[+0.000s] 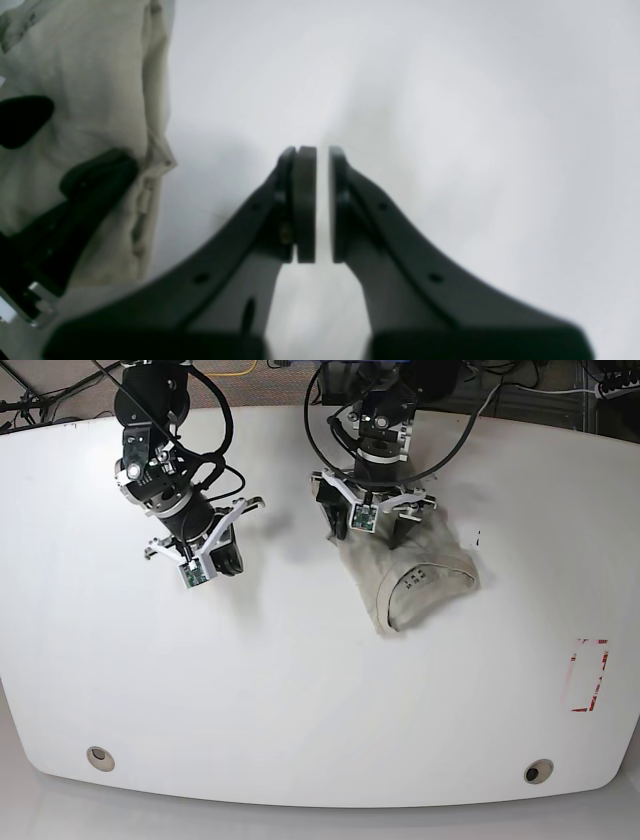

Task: Fold the T-shirt properly

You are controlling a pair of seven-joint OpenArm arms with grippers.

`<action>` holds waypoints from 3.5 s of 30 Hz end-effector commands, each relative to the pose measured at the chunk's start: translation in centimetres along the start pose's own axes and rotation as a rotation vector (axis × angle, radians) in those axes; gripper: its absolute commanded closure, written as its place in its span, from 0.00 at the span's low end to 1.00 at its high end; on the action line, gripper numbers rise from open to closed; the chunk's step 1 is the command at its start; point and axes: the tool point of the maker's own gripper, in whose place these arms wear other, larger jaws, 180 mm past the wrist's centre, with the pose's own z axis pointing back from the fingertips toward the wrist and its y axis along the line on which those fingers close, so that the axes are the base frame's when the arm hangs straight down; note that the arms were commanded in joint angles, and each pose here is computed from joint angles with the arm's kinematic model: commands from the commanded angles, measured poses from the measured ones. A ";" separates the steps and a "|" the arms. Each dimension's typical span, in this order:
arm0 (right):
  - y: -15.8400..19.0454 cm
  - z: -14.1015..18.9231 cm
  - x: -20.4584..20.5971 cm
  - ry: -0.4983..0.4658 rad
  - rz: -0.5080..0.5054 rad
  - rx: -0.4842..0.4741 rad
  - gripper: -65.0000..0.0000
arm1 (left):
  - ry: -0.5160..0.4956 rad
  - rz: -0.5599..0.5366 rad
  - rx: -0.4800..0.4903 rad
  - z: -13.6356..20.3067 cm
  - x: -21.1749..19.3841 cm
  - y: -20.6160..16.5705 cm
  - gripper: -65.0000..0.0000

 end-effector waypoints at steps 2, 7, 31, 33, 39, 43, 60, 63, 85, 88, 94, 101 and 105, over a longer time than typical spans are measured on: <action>-0.1 0.3 1.4 -0.053 0.013 0.004 0.93 | 0.123 -0.052 -0.056 1.0 -3.4 1.8 0.28; -0.2 0.3 1.4 -0.050 0.017 0.000 0.93 | 0.156 -0.099 -0.127 0.7 -4.5 5.0 0.28; -0.2 0.2 1.8 -0.060 0.019 0.000 0.93 | 0.349 -0.281 -0.248 2.2 -8.2 23.8 0.28; -0.2 0.2 1.8 -0.059 0.020 -0.001 0.93 | 0.371 -0.283 -0.238 2.6 -8.6 25.5 0.28; -0.2 0.2 1.8 -0.061 0.020 0.002 0.93 | 0.428 -0.281 -0.212 4.1 -9.5 29.7 0.28; -0.2 0.2 1.8 -0.060 0.022 0.000 0.93 | 0.458 -0.271 -0.188 4.9 -10.0 31.9 0.28; -0.1 0.3 1.4 -0.050 0.020 0.000 0.93 | 0.524 -0.308 -0.086 8.1 -8.6 40.4 0.28; -0.1 0.3 1.3 -0.049 0.020 0.000 0.93 | 0.523 -0.319 -0.079 8.1 -8.2 40.9 0.28; -0.1 0.3 1.4 -0.050 0.021 0.000 0.93 | 0.304 -0.333 0.004 8.2 1.7 41.6 0.28; 0.0 0.3 1.4 -0.051 0.017 0.005 0.93 | 0.256 -0.306 0.021 7.8 2.7 41.5 0.28; 0.0 0.3 1.4 -0.050 0.015 0.005 0.93 | 0.219 -0.243 0.035 6.8 2.6 41.2 0.28; 0.0 0.3 1.3 -0.048 0.020 0.002 0.93 | 0.225 -0.113 0.029 5.0 0.2 40.8 0.28; 0.0 0.3 1.3 -0.048 0.020 0.004 0.93 | 0.202 -0.049 0.001 3.8 -1.1 39.7 0.29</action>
